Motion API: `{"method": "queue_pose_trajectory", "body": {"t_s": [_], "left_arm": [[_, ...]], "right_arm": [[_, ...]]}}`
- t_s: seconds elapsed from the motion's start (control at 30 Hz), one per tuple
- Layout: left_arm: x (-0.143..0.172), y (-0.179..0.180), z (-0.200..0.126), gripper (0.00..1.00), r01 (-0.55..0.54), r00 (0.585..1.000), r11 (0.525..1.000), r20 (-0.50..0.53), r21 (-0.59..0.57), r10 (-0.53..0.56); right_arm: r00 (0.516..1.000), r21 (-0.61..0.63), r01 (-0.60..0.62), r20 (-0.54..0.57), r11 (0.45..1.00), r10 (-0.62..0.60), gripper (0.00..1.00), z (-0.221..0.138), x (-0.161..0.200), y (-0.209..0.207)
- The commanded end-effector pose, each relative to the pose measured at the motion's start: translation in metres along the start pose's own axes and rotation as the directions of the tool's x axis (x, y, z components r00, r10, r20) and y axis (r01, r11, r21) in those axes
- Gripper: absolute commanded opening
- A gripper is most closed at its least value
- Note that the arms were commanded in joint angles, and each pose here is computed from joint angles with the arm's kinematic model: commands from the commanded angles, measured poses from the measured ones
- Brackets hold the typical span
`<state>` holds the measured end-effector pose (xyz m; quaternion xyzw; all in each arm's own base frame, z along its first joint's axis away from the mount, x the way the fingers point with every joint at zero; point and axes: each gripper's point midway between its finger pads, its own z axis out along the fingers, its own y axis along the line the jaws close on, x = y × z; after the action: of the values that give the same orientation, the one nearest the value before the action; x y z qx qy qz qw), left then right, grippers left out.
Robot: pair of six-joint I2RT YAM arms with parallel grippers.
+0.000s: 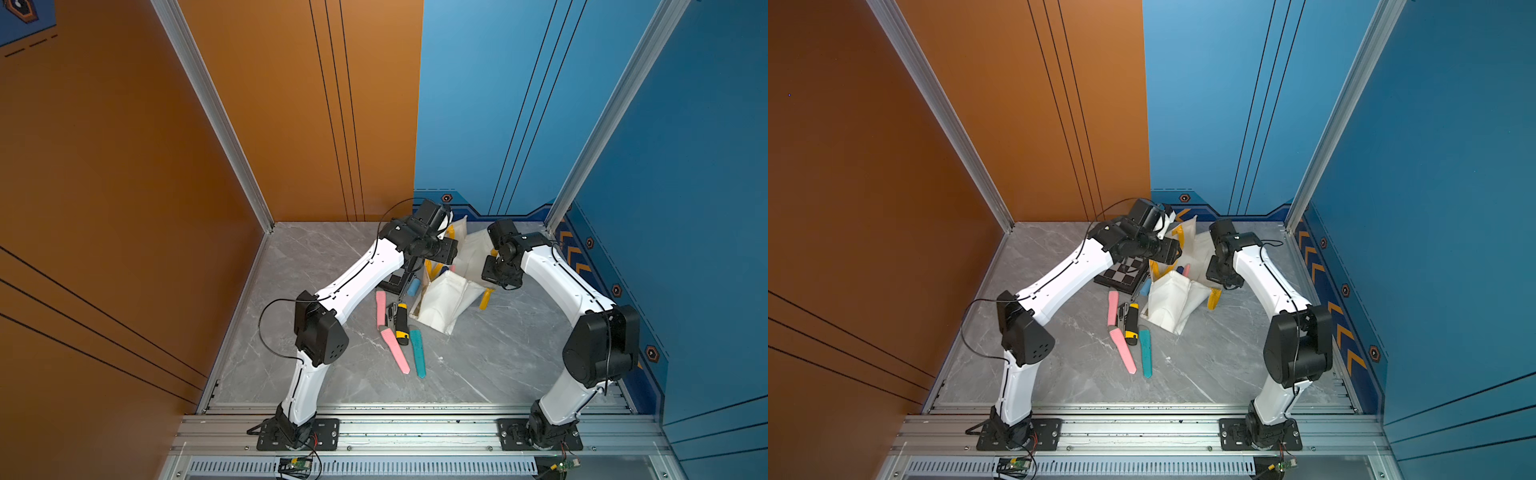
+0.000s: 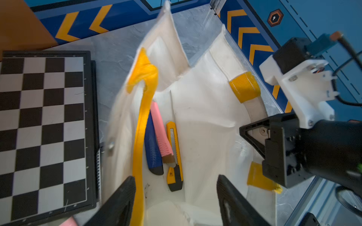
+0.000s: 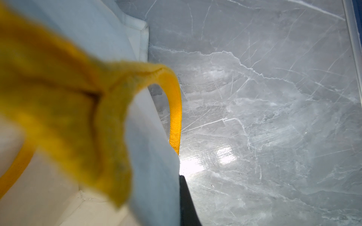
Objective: Place the art knife into the pouch
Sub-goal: Place the utility knife in the pouch, then pick up the utility knife at the center of the board.
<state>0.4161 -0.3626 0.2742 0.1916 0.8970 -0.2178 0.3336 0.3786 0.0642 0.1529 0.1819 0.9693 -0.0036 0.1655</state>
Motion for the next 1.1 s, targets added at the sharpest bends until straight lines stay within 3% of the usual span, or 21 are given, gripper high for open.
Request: {"method": "queue_pose_trajectory", "body": {"t_s": [0.0,0.07,0.17,0.27,0.33,0.6,0.87,1.07], "left_arm": [[-0.014,0.046,-0.059,0.71,0.066,0.995,0.993,0.087,-0.098,-0.058],[0.018,0.079,-0.058,0.71,0.106,0.994,0.981,0.025,-0.162,-0.103],[0.092,0.117,-0.048,0.7,0.16,0.973,0.956,-0.121,-0.245,-0.194],[0.158,0.135,-0.039,0.72,0.175,0.936,0.931,-0.24,-0.32,-0.258],[0.184,0.144,-0.034,0.75,0.199,0.91,0.912,-0.278,-0.359,-0.308],[0.2,0.176,-0.004,0.76,0.213,0.884,0.856,-0.281,-0.471,-0.375],[0.199,0.187,0.037,0.75,0.261,0.858,0.85,-0.293,-0.458,-0.422],[0.214,0.197,0.047,0.73,0.24,0.844,0.834,-0.318,-0.497,-0.432]], "right_arm": [[1.0,-0.01,0.003,0.013,1.0,-0.003,0.0,-0.007,0.002,-0.003],[1.0,-0.002,-0.002,0.013,1.0,0.002,0.0,-0.006,0.003,-0.006],[1.0,0.012,-0.013,0.012,1.0,0.013,0.0,-0.005,0.004,-0.012],[0.999,0.019,-0.032,0.017,0.999,0.032,0.0,-0.005,0.003,-0.018],[0.999,0.019,-0.039,0.016,0.999,0.039,0.0,-0.006,0.003,-0.02],[0.999,0.015,-0.046,0.017,0.999,0.045,0.0,-0.005,0.001,-0.018],[0.998,0.026,-0.053,0.022,0.998,0.052,0.0,-0.006,0.004,-0.023],[0.998,0.039,-0.058,0.023,0.998,0.057,0.0,-0.006,0.007,-0.028]]}}
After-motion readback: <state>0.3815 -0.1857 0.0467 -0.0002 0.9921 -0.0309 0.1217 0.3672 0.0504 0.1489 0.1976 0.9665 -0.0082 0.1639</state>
